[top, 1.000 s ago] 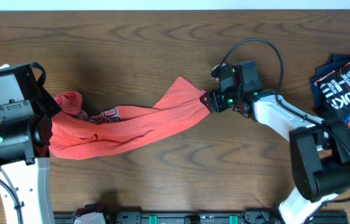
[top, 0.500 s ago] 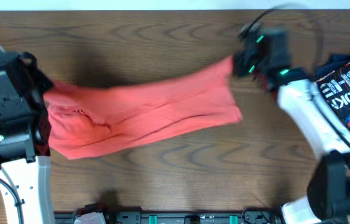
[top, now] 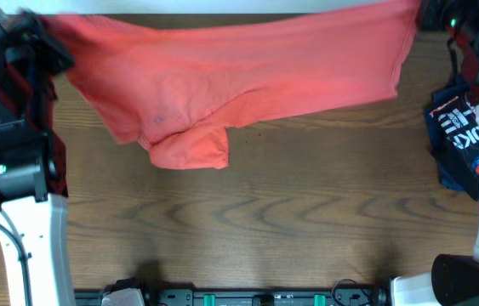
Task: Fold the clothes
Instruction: 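Stretch the red t-shirt between both grippers and lay it down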
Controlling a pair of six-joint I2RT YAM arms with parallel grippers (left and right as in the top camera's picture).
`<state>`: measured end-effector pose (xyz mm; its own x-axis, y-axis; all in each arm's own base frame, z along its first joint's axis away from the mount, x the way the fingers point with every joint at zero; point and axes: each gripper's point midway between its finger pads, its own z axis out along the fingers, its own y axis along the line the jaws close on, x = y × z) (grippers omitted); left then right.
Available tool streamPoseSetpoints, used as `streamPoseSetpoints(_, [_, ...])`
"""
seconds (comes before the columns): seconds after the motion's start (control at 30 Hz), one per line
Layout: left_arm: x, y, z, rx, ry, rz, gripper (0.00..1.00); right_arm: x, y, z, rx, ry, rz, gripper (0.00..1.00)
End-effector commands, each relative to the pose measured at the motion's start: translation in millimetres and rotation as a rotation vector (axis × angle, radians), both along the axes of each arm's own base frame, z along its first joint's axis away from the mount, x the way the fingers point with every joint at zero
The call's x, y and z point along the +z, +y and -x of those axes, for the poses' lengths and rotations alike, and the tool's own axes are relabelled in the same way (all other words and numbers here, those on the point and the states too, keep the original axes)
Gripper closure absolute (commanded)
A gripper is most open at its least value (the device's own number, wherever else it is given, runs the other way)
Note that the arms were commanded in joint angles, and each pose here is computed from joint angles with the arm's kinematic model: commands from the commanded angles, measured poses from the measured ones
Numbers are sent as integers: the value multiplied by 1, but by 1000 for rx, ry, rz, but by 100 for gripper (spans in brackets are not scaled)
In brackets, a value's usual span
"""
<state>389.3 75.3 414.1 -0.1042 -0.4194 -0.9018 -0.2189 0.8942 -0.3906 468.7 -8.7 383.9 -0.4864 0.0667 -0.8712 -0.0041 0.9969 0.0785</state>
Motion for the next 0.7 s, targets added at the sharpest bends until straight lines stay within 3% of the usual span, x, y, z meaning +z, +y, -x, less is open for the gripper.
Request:
streamPoseSetpoints(0.0, [-5, -34, 27, -163, 76, 60, 94, -40, -12, 25, -39, 192, 52, 99])
streamPoseSetpoints(0.2, [-119, -64, 97, -220, 610, 264, 94, -145, -36, 116, -128, 745, 126, 99])
streamPoseSetpoints(0.33, [-172, -75, 130, -224, 863, 336, 94, -190, -42, 150, -138, 931, 125, 99])
streamPoseSetpoints(0.47, [-196, -81, 142, -277, 981, 311, 94, -219, -41, 161, -152, 998, 92, 99])
streamPoseSetpoints(0.67, [-199, -91, 144, -315, 997, 333, 94, -227, -38, 163, -144, 1009, 81, 99])
